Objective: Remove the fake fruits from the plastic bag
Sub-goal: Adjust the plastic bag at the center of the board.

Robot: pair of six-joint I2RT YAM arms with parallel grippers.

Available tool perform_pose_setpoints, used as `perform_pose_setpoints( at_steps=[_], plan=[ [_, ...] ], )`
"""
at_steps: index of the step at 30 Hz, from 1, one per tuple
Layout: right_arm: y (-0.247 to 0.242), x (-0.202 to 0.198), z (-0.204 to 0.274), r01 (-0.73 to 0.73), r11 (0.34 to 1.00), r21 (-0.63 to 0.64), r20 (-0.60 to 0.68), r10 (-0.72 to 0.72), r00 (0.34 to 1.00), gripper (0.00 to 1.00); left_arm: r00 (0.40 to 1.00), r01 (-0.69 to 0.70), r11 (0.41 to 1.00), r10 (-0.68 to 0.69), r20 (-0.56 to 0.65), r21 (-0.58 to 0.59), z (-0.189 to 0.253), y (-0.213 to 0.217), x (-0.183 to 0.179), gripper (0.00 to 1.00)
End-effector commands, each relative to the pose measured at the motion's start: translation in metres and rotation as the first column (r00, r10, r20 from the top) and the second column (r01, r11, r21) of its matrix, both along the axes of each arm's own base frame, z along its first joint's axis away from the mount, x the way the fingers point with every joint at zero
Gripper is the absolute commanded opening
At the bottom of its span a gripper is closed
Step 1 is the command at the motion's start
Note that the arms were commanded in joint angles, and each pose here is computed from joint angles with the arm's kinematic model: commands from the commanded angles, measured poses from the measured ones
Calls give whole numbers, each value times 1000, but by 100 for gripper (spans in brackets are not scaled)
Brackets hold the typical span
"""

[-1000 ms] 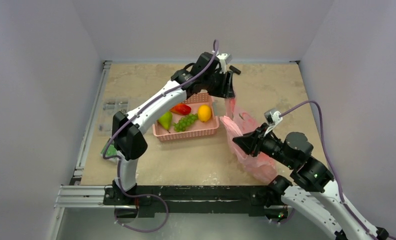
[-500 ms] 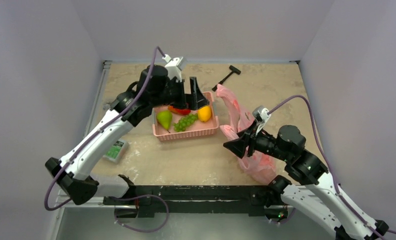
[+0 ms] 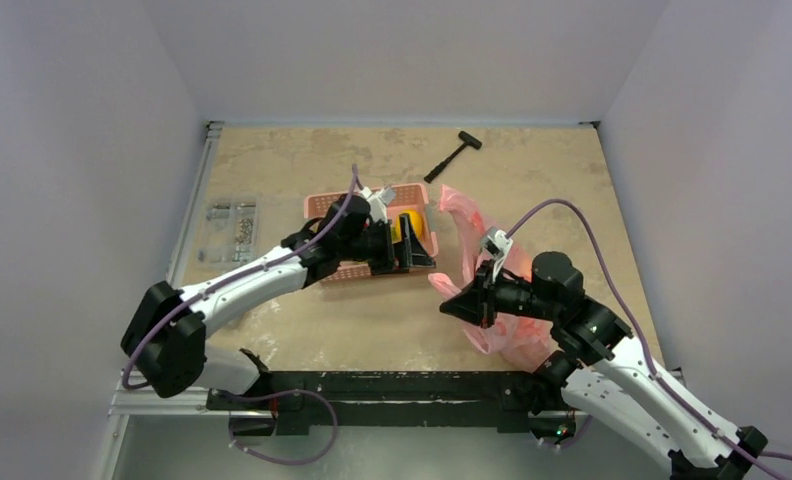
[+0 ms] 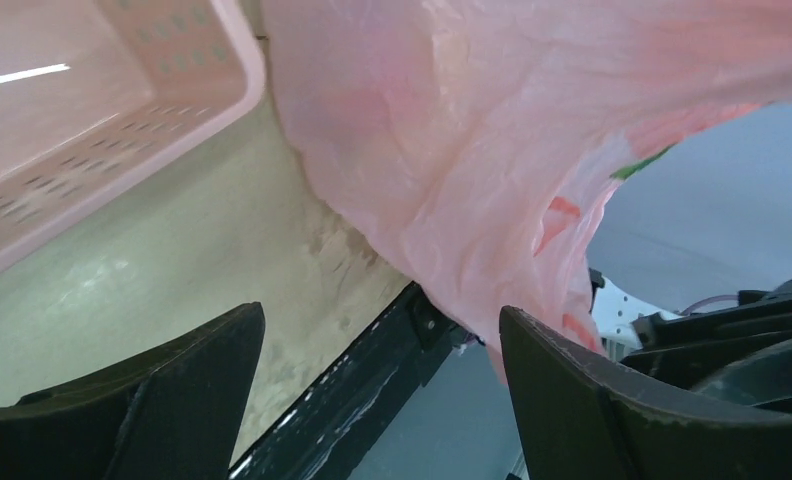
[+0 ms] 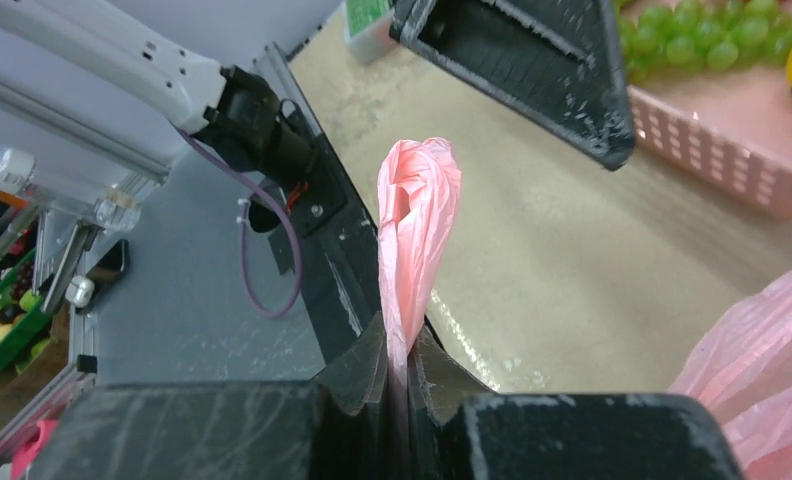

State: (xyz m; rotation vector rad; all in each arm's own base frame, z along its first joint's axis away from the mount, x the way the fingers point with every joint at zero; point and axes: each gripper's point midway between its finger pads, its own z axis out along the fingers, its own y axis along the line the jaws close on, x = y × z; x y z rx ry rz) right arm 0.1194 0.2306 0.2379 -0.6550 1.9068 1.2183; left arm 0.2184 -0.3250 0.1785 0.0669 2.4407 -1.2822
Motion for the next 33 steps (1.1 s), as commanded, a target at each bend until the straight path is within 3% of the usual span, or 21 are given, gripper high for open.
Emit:
perform_pose_setpoints(
  at_steps=[1,7,11,17,21,24,29,33],
  plan=[
    [1,-5,2,-21,999,43,35,19,999,2,997,47,986,-36,71,-159,33,-52,14,85],
    [-1,-1,-2,-7,1000,9,44,7,999,0,992,98,983,-85,91,-156,32,-92,14,91],
    [-2,3,1,16,1000,16,58,-17,998,0,987,121,977,-100,122,-175,36,-111,19,90],
    [-1,14,-1,52,999,-8,52,-51,997,2,977,186,945,-148,156,-268,49,-143,35,51],
    [-2,26,0,112,994,-6,64,-111,992,13,971,178,959,-134,199,-222,50,-152,68,9],
    [1,35,-9,136,990,-26,52,-135,990,13,956,143,970,-84,279,-198,63,-147,101,0],
    [6,42,-47,154,979,-133,-11,-157,988,4,942,115,967,-34,333,-226,93,-142,139,0],
    [19,25,-64,130,967,-218,-7,-135,991,7,932,89,982,-22,362,-169,104,-138,162,0]
  ],
)
